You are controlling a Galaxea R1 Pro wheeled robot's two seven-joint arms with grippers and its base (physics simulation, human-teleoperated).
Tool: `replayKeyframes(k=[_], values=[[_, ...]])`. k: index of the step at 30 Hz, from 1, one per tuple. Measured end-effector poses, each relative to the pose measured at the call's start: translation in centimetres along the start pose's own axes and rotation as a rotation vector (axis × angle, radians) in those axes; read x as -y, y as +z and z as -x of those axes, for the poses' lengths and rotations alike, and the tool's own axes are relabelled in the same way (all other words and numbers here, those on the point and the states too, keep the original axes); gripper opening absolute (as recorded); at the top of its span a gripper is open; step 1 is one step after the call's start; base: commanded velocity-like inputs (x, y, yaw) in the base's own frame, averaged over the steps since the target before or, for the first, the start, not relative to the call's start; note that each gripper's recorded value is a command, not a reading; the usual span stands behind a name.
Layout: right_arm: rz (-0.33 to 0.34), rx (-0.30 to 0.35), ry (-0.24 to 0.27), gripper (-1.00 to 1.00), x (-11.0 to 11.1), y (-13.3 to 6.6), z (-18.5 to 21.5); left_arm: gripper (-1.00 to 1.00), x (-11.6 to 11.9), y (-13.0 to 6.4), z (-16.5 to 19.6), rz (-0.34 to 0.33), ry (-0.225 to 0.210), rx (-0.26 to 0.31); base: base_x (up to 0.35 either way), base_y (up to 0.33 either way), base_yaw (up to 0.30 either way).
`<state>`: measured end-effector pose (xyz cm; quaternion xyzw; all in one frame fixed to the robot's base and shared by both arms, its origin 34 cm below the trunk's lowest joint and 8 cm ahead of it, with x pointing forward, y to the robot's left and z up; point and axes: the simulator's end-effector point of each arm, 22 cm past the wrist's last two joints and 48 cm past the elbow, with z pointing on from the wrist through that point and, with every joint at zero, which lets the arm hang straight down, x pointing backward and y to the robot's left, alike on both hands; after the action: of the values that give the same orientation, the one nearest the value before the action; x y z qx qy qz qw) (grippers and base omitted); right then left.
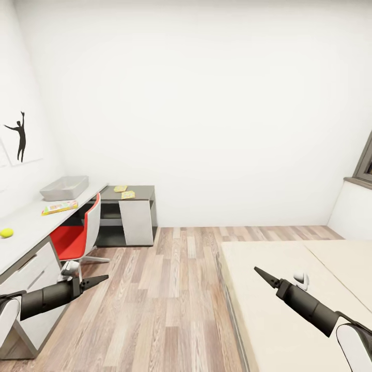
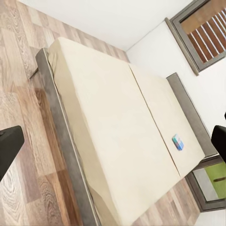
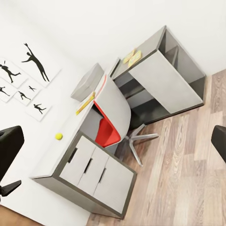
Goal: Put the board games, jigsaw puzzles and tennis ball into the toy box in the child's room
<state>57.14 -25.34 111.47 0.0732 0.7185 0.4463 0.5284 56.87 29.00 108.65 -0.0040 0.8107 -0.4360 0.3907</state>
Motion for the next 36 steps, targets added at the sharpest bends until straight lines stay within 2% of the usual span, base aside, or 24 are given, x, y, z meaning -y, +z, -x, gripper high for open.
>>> replayKeyframes(k=[19, 36], values=[[0.0, -0.002, 0.0, 1.0, 0.01, -0.02, -0.01, 1.0, 0.03, 0.02, -0.01, -0.001, 0.0, 0.0, 0.0, -0.013, 0.027], [0.001, -0.003, 0.0, 1.0, -0.05, -0.01, -0.01, 1.0, 0.0, 0.01, -0.01, 0.0, 0.0, 0.0, 0.0, -0.211, 0.007]])
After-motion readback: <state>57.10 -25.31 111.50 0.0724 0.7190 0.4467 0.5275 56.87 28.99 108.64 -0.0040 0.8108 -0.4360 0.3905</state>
